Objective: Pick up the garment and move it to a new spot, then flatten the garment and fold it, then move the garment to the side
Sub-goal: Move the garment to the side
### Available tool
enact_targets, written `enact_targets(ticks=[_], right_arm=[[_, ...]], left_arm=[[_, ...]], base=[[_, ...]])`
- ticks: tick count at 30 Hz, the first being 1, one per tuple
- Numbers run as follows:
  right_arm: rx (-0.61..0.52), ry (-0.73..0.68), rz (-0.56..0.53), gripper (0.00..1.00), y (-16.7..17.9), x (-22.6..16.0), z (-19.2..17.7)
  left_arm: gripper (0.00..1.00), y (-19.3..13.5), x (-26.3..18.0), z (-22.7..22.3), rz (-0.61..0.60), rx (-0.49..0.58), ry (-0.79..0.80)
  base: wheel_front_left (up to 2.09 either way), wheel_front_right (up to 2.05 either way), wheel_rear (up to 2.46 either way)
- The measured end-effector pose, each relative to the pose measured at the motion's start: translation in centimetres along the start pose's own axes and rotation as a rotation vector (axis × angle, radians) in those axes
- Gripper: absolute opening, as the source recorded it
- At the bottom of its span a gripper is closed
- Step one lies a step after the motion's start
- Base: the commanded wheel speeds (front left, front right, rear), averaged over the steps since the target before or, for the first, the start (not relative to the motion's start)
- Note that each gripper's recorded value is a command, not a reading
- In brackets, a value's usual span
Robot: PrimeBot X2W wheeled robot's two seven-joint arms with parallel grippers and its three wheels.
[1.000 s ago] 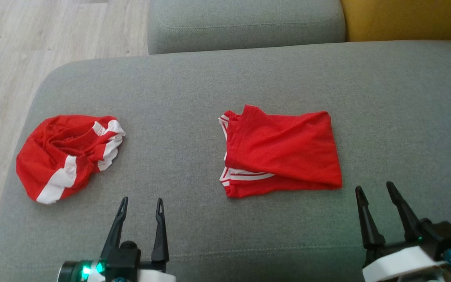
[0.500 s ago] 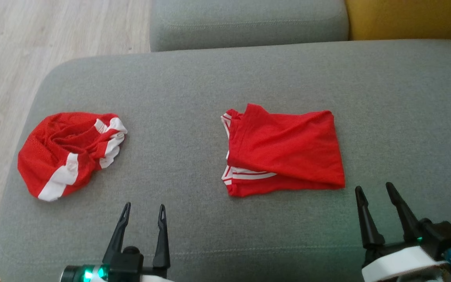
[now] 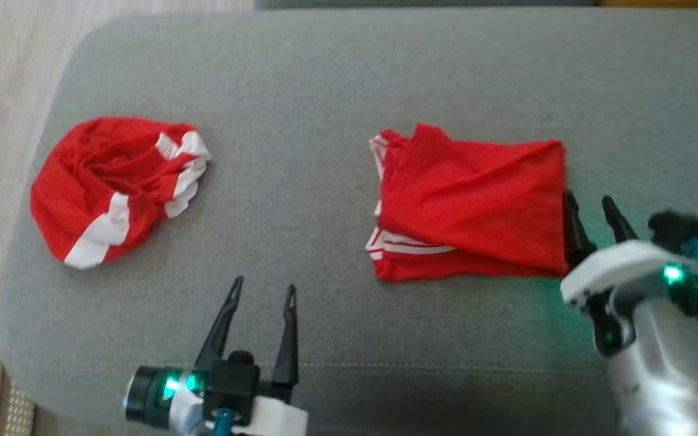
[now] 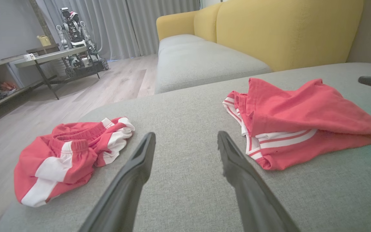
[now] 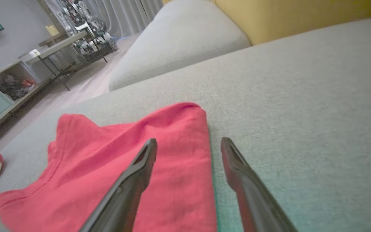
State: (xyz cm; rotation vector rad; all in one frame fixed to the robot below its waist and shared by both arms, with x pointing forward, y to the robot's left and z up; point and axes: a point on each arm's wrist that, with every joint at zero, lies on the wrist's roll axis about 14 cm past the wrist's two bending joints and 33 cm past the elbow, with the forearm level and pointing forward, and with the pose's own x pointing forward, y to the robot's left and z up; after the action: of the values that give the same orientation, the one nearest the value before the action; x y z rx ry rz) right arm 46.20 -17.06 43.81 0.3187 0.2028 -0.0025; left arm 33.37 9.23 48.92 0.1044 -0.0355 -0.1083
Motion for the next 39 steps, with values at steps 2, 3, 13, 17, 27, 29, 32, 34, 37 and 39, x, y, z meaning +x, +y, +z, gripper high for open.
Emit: enact_targets(ticks=[2, 3, 13, 17, 27, 29, 32, 34, 37, 39], right_arm=[[0.000, 0.034, -0.005, 1.00, -0.1, 0.7, -0.6], [-0.004, 0.073, -0.010, 1.00, -0.3, 1.3, -1.2], [-0.030, 0.300, -0.045, 1.00, -1.2, 3.4, -5.9], [-0.046, 0.309, -0.021, 0.00, -0.6, 3.7, -5.7], [-0.192, 0.208, -0.091, 0.00, -6.1, 4.8, 0.0], [-0.247, 0.161, -0.132, 0.00, -8.5, 5.3, 2.9], [-0.329, 0.107, -0.183, 0.00, -11.5, 5.7, 6.4], [-0.361, 0.093, -0.217, 0.00, -13.2, 5.8, 7.8], [-0.391, 0.087, -0.266, 0.00, -15.7, 5.6, 9.0], [-0.416, 0.070, -0.290, 0.00, -17.0, 5.7, 10.0]], left_arm=[[1.00, -0.1, 0.1, -0.2, 0.001, -0.002, 0.006], [1.00, -0.1, 0.2, -0.4, 0.000, -0.002, 0.013], [1.00, 0.9, 0.9, -1.5, 0.038, 0.008, 0.048], [1.00, 0.4, 1.3, -1.6, 0.020, 0.002, 0.049], [1.00, -2.3, 3.6, -1.0, -0.069, -0.022, 0.013], [1.00, -2.8, 4.2, -0.9, -0.088, -0.028, 0.004], [1.00, -3.3, 5.3, -1.0, -0.096, -0.034, -0.002], [1.00, -3.5, 5.9, -1.2, -0.099, -0.039, -0.001], [1.00, -4.0, 6.7, -1.4, -0.114, -0.052, -0.003], [1.00, -4.4, 7.2, -1.8, -0.126, -0.058, -0.002]], base=[[0.00, 0.00, 0.00], [0.00, 0.00, 0.00], [0.00, 0.00, 0.00], [0.00, 0.00, 0.00], [0.00, 0.00, 0.00], [0.00, 0.00, 0.00], [0.00, 0.00, 0.00], [0.00, 0.00, 0.00], [0.00, 0.00, 0.00], [0.00, 0.00, 0.00]])
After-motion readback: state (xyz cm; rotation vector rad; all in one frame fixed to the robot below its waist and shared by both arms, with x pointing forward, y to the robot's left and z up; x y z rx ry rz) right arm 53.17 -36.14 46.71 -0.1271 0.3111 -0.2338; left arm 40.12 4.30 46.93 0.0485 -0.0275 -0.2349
